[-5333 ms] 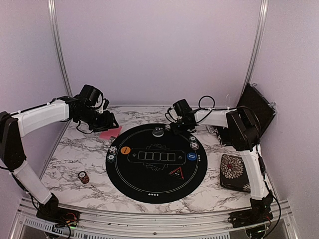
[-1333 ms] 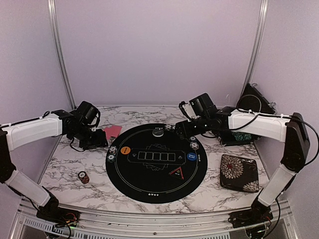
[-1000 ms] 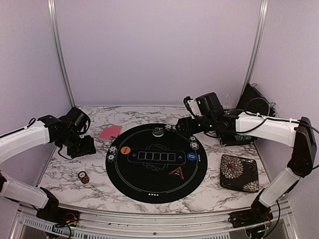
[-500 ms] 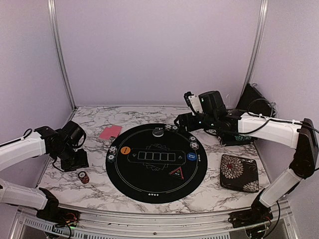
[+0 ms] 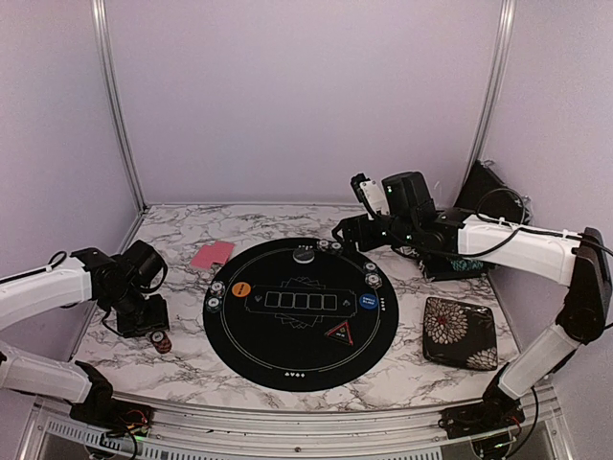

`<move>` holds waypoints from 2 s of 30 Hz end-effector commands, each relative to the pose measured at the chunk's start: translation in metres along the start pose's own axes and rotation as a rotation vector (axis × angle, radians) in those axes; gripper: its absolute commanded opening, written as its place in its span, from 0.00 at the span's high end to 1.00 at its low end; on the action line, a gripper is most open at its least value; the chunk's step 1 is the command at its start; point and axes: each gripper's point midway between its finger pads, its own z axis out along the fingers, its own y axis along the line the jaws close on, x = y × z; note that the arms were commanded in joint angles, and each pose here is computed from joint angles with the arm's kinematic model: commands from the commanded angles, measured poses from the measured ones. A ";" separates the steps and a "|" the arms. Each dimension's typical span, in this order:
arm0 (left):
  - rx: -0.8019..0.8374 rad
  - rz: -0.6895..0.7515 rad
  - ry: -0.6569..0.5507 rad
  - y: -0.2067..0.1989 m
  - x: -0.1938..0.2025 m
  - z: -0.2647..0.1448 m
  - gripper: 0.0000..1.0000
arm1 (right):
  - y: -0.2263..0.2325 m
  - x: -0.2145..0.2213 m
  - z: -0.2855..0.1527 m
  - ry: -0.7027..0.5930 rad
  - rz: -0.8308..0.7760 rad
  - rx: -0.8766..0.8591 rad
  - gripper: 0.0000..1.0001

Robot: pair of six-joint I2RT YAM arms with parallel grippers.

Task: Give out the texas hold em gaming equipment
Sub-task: Pick up the pile of poker chips from the pile of poker chips.

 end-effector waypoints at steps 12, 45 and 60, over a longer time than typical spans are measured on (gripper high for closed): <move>-0.047 0.048 0.088 0.005 0.018 0.011 0.38 | 0.006 -0.021 -0.005 -0.047 -0.021 -0.015 0.13; -0.093 0.057 0.094 0.007 0.021 0.018 0.44 | 0.006 -0.018 -0.004 -0.039 -0.036 -0.012 0.13; -0.107 0.063 0.095 0.008 0.022 0.020 0.49 | 0.006 -0.018 -0.003 -0.036 -0.040 -0.016 0.12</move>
